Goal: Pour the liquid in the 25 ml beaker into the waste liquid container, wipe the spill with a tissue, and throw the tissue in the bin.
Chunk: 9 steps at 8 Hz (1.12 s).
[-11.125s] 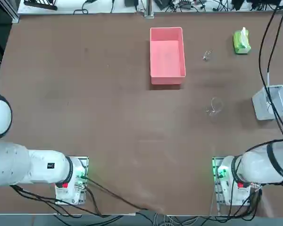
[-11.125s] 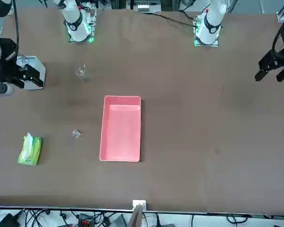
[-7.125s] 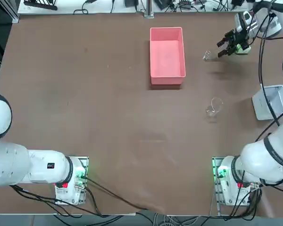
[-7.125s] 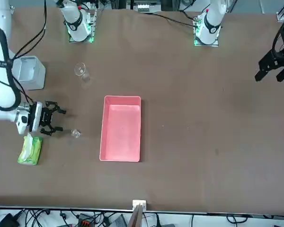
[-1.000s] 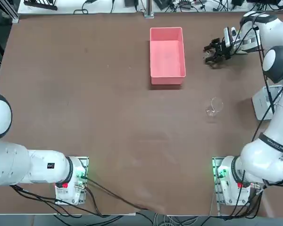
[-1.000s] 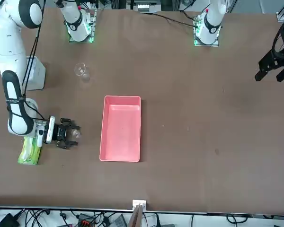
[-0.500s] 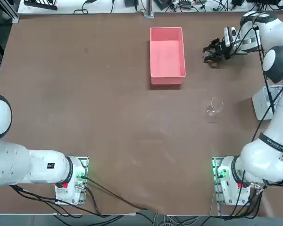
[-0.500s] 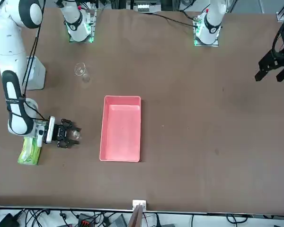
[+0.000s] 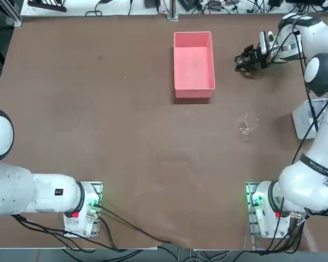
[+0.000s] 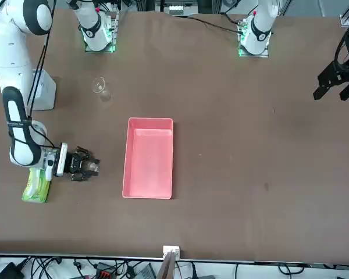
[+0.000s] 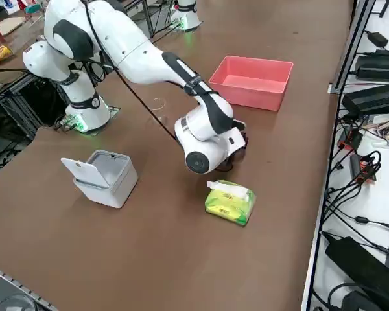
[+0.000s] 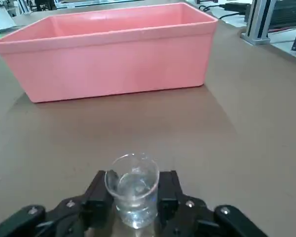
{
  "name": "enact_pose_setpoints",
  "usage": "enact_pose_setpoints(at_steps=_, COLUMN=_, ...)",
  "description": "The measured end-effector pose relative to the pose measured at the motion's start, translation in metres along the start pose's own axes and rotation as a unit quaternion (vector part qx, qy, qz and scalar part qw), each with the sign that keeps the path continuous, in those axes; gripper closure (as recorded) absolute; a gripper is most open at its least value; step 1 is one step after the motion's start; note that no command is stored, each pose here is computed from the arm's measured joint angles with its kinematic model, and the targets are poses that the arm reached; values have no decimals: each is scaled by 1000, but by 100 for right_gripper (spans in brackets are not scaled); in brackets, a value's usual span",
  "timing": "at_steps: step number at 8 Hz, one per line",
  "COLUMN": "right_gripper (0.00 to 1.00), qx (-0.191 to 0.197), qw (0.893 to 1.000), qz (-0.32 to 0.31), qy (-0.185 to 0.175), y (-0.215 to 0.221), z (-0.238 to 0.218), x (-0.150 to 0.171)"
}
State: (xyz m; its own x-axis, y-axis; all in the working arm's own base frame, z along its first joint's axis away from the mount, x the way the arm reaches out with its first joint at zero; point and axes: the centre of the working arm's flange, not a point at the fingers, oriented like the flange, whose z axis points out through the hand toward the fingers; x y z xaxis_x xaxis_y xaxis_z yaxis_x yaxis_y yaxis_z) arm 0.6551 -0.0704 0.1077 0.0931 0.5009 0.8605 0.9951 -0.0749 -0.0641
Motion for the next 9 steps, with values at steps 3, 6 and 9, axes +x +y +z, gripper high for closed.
enact_pose_setpoints(at_steps=3, right_gripper=53, qx=0, qw=1000, qz=-11, qy=-2, y=6, z=1, x=11)
enact_pose_setpoints(at_steps=6, right_gripper=53, qx=-7, qw=999, qz=-36, qy=-8, y=17, z=-7, x=49)
enact_pose_setpoints(at_steps=9, right_gripper=53, qx=-15, qw=997, qz=-56, qy=-40, y=27, z=-22, x=101)
